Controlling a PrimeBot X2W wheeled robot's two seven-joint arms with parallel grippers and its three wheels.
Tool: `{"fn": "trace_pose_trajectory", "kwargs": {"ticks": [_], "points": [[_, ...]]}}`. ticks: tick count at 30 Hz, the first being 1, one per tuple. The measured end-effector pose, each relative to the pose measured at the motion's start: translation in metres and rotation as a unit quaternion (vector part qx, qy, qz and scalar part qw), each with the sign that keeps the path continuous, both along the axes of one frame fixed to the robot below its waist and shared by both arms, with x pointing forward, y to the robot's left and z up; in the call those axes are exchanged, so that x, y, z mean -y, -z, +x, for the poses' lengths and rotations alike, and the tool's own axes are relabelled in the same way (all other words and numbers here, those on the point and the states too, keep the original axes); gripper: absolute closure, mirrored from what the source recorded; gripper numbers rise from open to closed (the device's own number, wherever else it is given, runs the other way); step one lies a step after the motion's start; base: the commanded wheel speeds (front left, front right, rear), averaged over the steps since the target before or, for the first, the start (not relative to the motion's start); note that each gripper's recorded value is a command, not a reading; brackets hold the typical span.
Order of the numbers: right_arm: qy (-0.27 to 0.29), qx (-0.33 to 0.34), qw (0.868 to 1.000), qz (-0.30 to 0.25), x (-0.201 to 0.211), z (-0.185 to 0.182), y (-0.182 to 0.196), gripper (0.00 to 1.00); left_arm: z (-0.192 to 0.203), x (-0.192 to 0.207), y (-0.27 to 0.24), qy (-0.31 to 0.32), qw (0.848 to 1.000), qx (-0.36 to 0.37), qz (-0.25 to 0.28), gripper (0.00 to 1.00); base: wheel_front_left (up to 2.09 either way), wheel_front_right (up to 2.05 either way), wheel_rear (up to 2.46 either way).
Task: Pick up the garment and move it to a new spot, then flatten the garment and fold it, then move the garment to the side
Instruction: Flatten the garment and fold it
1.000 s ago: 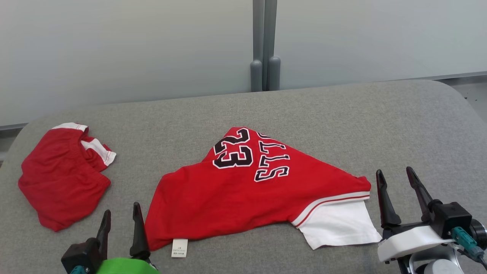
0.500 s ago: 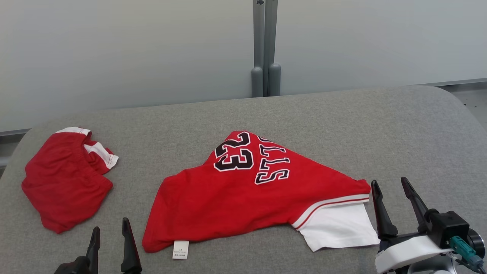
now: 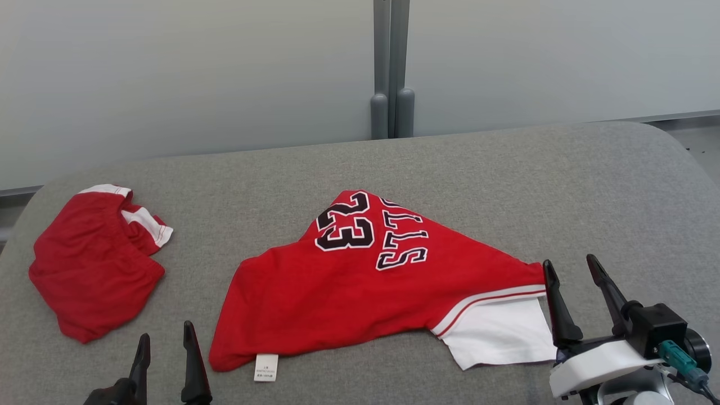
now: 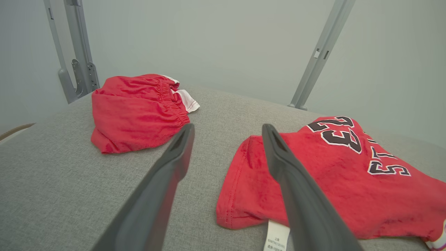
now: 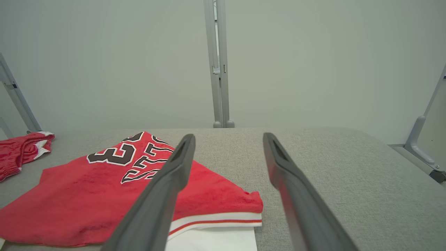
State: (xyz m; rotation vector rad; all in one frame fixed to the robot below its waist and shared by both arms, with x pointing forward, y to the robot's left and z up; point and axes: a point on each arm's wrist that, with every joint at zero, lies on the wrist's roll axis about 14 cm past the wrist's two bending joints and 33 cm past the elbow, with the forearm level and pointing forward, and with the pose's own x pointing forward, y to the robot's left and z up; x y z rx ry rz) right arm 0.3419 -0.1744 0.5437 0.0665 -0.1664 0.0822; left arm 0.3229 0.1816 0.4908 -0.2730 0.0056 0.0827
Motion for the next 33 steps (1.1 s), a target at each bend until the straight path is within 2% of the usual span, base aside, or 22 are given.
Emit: {"fn": "trace_pose_trajectory", "kwargs": {"ticks": [20, 26, 33], "points": [[-0.007, -0.008, 1.0, 0.002, -0.004, 0.009, 0.003, 0.0, 0.004, 0.003, 0.001, 0.009, 1.0, -0.001, 0.018, 0.0, 0.0, 0.0, 0.0], [0.02, -0.076, 0.997, 0.015, 0.014, 0.006, 0.04, 0.0, 0.005, 0.003, 0.003, 0.009, 1.0, -0.005, 0.018, 0.0, 0.0, 0.0, 0.0], [0.042, -0.188, 0.981, 0.034, 0.027, -0.009, 0.103, 0.0, 0.005, 0.002, 0.011, 0.005, 1.0, -0.018, 0.016, 0.0, 0.0, 0.0, 0.0]]}}
